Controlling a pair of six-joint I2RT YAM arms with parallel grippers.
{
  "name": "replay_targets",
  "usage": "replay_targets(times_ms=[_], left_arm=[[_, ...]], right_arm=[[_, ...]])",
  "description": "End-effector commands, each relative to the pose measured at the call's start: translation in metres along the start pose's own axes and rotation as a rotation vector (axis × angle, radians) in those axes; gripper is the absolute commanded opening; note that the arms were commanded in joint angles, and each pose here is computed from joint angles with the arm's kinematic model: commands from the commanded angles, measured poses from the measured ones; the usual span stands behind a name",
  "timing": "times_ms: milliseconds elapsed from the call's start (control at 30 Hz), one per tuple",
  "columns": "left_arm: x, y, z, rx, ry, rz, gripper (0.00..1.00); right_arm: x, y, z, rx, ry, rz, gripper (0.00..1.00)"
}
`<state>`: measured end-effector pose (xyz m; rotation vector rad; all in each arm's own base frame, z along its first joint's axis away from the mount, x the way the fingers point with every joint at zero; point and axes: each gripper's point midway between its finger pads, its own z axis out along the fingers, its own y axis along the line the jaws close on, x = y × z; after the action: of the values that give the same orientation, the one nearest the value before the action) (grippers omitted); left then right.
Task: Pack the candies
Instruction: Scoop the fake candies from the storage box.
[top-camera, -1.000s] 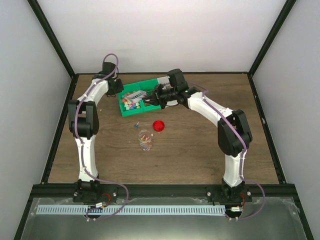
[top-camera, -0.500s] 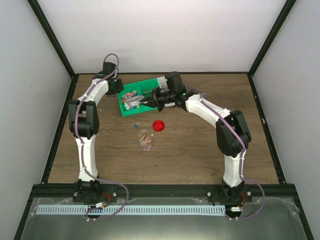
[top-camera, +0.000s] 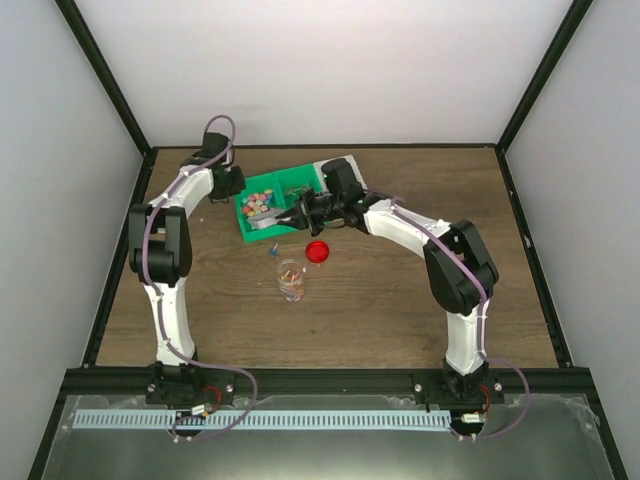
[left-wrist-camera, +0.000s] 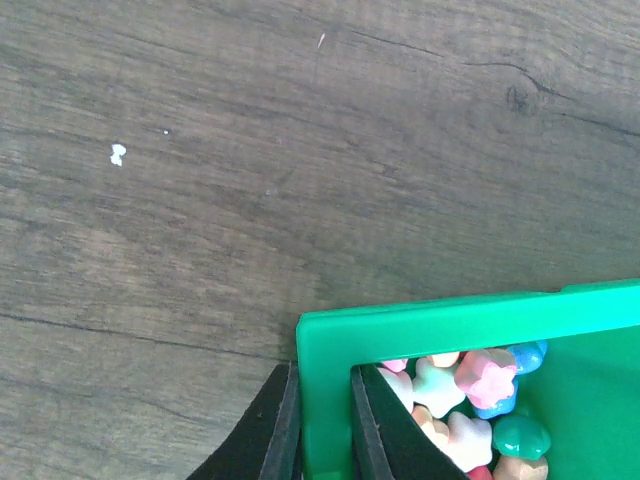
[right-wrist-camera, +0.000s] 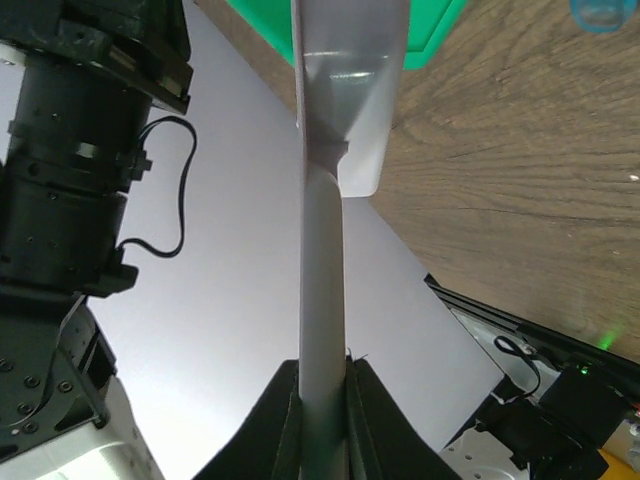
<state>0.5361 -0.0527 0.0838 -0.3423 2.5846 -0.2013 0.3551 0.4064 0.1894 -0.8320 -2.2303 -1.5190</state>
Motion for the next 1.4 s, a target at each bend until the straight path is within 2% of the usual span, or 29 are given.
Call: replay_targets(times_ms=[0,433,633,833,1033,1367], left_arm=[[0.017,-0.004,-0.009,0.039,0.051,0.007,0.04],[0.025,-0.002,-0.006,-0.003,0.058,0.015,0.04],[0.027,0.006,-0.003,-0.051,0.058,0.012,0.14],[0.029,0.006,0.003,-0.047,0.069,0.003,0.04],[0.029,0.005,0.007,-0.054,0.078,-0.005,0.04],[0.031,0.009,0.013,-0.081,0.079,-0.035,0.04]], right_arm=[[0.003,0.007,-0.003,-0.022,-0.015,0.004,0.01],[0.011,-0.017,0.006,0.103,-0.025,0.123,0.01],[0.003,-0.024,0.018,0.115,-0.055,0.177,0.01],[-0.012,-0.027,0.03,0.175,-0.113,0.242,0.01],[-0.007,-0.024,0.043,0.258,-0.137,0.228,0.01],[-0.003,-0.043,0.038,0.323,-0.177,0.214,0.01]])
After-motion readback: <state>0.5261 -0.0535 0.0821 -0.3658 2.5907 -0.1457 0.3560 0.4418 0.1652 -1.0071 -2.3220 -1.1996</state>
